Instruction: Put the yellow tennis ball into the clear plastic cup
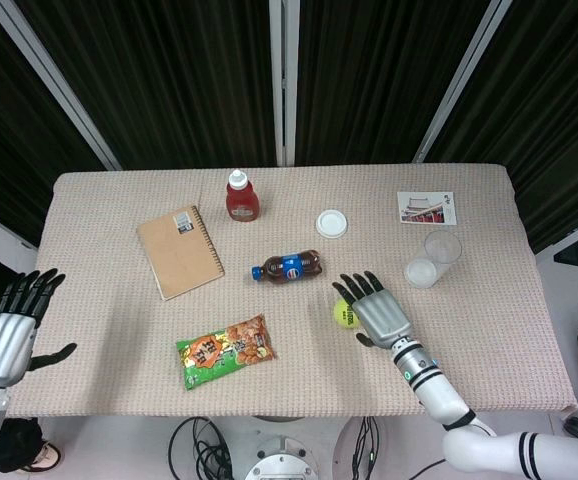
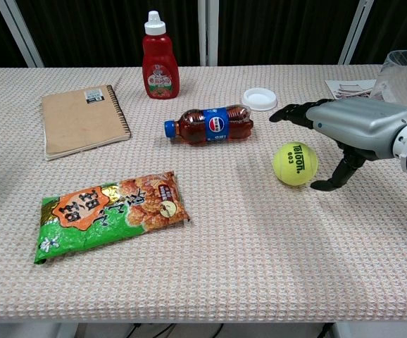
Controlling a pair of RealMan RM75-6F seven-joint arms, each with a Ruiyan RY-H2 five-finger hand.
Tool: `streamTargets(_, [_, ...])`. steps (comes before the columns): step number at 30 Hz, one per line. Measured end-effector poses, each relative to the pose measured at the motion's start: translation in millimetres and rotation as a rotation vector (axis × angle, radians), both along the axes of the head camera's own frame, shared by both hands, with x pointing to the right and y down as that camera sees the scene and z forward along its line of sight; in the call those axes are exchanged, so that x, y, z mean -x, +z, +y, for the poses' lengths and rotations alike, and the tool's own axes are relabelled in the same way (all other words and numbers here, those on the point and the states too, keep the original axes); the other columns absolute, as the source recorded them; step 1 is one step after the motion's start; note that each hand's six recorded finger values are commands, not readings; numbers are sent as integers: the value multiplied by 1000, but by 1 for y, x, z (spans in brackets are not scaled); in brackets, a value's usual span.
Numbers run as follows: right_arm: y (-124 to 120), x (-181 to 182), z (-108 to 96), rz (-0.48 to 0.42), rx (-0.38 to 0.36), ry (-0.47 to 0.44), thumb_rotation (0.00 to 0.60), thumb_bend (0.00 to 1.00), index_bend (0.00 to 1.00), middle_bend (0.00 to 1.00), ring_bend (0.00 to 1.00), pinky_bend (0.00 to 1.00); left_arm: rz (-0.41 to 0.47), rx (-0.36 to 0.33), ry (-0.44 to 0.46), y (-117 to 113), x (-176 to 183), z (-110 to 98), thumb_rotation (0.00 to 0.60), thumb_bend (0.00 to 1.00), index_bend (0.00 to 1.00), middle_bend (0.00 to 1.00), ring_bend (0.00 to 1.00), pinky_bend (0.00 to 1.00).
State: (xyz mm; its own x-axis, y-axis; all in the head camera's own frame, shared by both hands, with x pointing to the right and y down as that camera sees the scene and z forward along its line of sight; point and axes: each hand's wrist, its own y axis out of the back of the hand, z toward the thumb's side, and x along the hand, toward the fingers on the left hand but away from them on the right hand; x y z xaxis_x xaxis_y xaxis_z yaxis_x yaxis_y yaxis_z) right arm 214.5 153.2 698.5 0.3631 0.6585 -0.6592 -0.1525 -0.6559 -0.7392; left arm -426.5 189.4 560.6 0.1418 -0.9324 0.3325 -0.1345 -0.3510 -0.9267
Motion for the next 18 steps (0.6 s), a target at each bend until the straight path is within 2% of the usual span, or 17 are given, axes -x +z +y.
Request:
streamTargets(6, [10, 6, 1, 12, 22, -6, 600, 177, 0, 50, 2, 204, 2, 0, -3, -1, 2, 1, 600, 96, 74, 33, 0, 2])
streamTargets(10, [16, 7, 2, 24, 34, -6, 600, 192, 53, 119, 99, 315, 4, -1, -3, -1, 3, 1, 600, 96, 74, 33, 0, 2])
streamTargets(13, [19, 9, 2, 30, 34, -7, 600, 216, 155, 185, 173, 387, 6, -1, -4, -2, 3, 1, 600, 96, 74, 33, 0, 2])
streamTargets(18, [20, 9, -1, 42, 1, -17, 600, 294, 392, 334, 338, 539, 11, 7, -14, 0, 6, 1, 600, 96, 74, 33, 0, 2])
